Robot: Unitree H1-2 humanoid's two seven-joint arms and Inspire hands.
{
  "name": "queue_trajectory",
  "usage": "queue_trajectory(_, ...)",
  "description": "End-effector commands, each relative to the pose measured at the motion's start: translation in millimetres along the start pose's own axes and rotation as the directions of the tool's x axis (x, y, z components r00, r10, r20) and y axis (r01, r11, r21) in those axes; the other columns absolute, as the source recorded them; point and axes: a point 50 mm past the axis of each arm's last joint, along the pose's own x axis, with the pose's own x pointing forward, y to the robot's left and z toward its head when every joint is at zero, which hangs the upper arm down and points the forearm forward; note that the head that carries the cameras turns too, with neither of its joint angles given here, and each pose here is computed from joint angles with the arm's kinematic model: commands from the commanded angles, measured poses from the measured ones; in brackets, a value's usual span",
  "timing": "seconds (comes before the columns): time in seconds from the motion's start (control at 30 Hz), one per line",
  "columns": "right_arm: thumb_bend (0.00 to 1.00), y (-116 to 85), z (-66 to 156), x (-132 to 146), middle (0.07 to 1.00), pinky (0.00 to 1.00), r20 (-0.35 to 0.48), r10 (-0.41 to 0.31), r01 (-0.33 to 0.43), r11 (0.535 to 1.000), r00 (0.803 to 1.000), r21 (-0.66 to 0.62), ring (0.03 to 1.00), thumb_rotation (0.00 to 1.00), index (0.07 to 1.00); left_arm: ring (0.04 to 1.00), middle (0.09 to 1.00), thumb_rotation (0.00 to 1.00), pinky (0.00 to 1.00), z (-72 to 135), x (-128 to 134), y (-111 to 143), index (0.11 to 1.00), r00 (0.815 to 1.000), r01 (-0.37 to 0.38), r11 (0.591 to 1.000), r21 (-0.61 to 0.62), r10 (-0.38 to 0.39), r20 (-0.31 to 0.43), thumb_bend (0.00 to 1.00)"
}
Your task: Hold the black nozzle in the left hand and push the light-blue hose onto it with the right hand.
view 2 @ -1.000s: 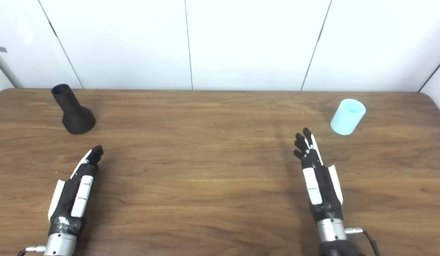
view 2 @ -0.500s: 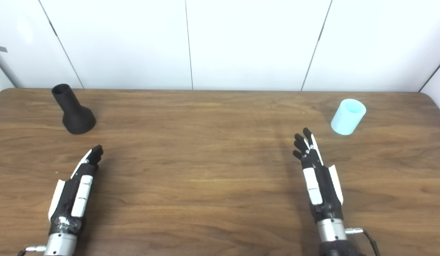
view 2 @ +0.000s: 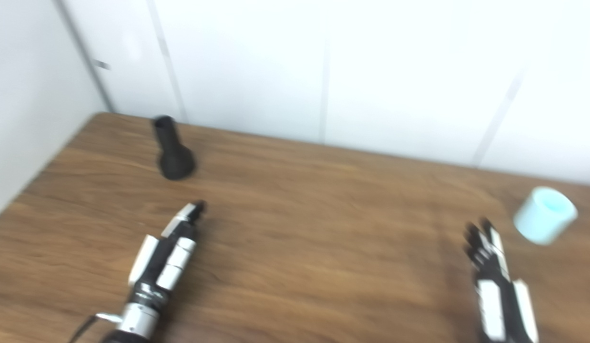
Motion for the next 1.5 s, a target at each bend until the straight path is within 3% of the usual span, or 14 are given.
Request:
queue_trajectory(0.0,0.53,-6.2,-31.5,-31.8,0.949,0.94,-0.134,-0.002,0.0,1.0,0.991,-0.018,0.957,1.0,1.0,0.959,0.945,0.87,0.96,-16.6,-24.4,-23.8,0.936,0.995,-0.01,0.999,-0.05,0.005,-0.101,0.52)
queue_trajectory(0.3,0.53,-7.2,-29.4,-37.7,0.947,0.97,-0.156,-0.017,0.019,1.0,0.988,0.014,0.966,1.0,0.999,0.953,0.941,0.79,0.95,-12.4,-31.3,-22.9,0.928,0.991,-0.063,0.996,0.07,0.07,-0.11,0.51)
queue_trajectory(0.4,0.55,-10.2,-30.6,-39.1,0.944,0.95,-0.15,-0.016,0.012,1.0,0.989,-0.026,0.959,1.0,0.997,0.912,0.913,0.65,0.88,-11.7,-31.1,-16.8,0.902,0.986,-0.125,0.988,0.093,0.134,-0.099,0.57)
queue_trajectory(0.63,0.54,-12.5,-31.0,-40.4,0.937,0.94,-0.153,-0.024,0.018,0.999,0.988,-0.04,0.945,1.0,0.99,0.893,0.891,0.34,0.87,3.9,-16.6,3.5,0.9,0.973,-0.223,0.966,0.131,0.229,-0.03,0.72)
queue_trajectory(0.7,0.55,-12.0,-32.3,-40.1,0.94,0.94,-0.154,-0.02,0.016,0.999,0.988,-0.028,0.945,1.0,0.991,0.895,0.895,0.3,0.87,10.7,-8.3,14.9,0.901,0.967,-0.253,0.958,0.138,0.256,-0.006,0.75)
queue_trajectory(0.8,0.58,-11.2,-34.8,-39.7,0.933,0.94,-0.155,-0.017,0.012,0.999,0.988,-0.031,0.946,1.0,0.986,0.901,0.898,0.28,0.87,19.0,2.4,29.3,0.893,0.954,-0.297,0.937,0.186,0.301,0.007,0.79)
queue_trajectory(0.97,0.59,-11.0,-38.7,-38.5,0.923,0.93,-0.154,-0.022,0.017,0.999,0.988,-0.029,0.939,1.0,0.98,0.886,0.882,0.36,0.84,35.0,26.6,61.4,0.886,0.922,-0.381,0.882,0.277,0.384,0.046,0.87)
queue_trajectory(1.13,0.62,-10.6,-38.1,-37.3,0.92,0.91,-0.15,-0.023,0.019,0.999,0.988,-0.026,0.932,1.0,0.977,0.889,0.877,0.37,0.88,49.9,47.7,85.8,0.882,0.895,-0.438,0.833,0.337,0.438,0.081,0.89)
queue_trajectory(1.33,0.63,-11.6,-38.3,-37.3,0.927,0.94,-0.155,-0.024,0.02,0.999,0.988,-0.027,0.941,1.0,0.98,0.883,0.89,0.36,0.85,65.4,74.2,113.8,0.892,0.883,-0.459,0.796,0.395,0.458,0.103,0.88)
queue_trajectory(1.47,0.63,-11.0,-37.9,-36.0,0.928,0.93,-0.145,-0.023,0.018,0.999,0.989,-0.035,0.941,1.0,0.985,0.905,0.914,0.38,0.84,70.9,97.6,133.1,0.901,0.878,-0.445,0.759,0.475,0.475,0.062,0.9)
